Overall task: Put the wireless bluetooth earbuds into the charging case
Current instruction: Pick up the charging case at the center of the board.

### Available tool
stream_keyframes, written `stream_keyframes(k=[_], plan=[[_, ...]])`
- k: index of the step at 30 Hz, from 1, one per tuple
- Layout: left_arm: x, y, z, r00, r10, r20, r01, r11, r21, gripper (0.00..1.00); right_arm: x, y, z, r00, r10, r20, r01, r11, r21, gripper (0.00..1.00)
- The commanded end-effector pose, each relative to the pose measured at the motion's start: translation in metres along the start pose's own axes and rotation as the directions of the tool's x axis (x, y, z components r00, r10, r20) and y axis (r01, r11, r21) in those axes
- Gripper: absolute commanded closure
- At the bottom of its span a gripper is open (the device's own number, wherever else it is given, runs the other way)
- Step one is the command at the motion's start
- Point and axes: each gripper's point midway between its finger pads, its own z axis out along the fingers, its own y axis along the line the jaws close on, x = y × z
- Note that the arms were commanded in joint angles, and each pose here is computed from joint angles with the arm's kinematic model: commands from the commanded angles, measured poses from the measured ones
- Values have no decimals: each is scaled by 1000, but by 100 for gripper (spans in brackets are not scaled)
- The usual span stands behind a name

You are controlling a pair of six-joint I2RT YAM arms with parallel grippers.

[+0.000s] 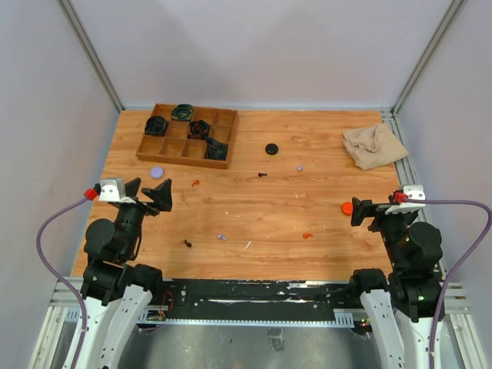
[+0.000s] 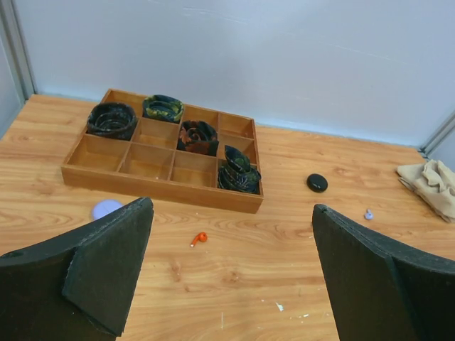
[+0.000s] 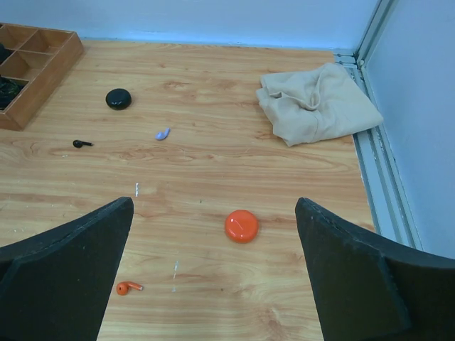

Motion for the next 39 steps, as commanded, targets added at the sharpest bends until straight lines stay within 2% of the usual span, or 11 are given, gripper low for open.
stream_keyframes(k=[1, 10, 16, 19, 25, 30, 39], plan=[[-7, -4, -1, 999, -2, 34, 1, 1000, 20, 1, -4, 6, 1, 1000, -2, 23, 3, 999, -35, 1], [-8, -5, -3, 999, -3, 37, 2, 1000, 28, 1, -5, 10, 2, 999, 44, 15, -43, 998, -44, 2], [-11, -9, -6, 999, -9, 47, 7, 999, 48, 1, -3, 27, 15, 990, 135, -51, -140, 984, -110, 2], [-14, -10, -9, 998, -11, 59, 7, 998, 57, 1, 4, 31, 27, 982, 145, -120, -159, 980, -117, 1], [-18, -13, -13, 997, -17, 76, 11, 997, 75, 1, 44, 36, 56, 923, 186, -336, -223, 972, -75, 1], [-20, -16, -16, 996, -22, 85, 14, 996, 93, 1, 82, 25, 82, 857, 199, -476, -209, 977, 33, 1], [-21, -21, -18, 996, -24, 88, 14, 993, 119, 1, 137, 0, 120, 767, 204, -608, -137, 978, 155, 1]])
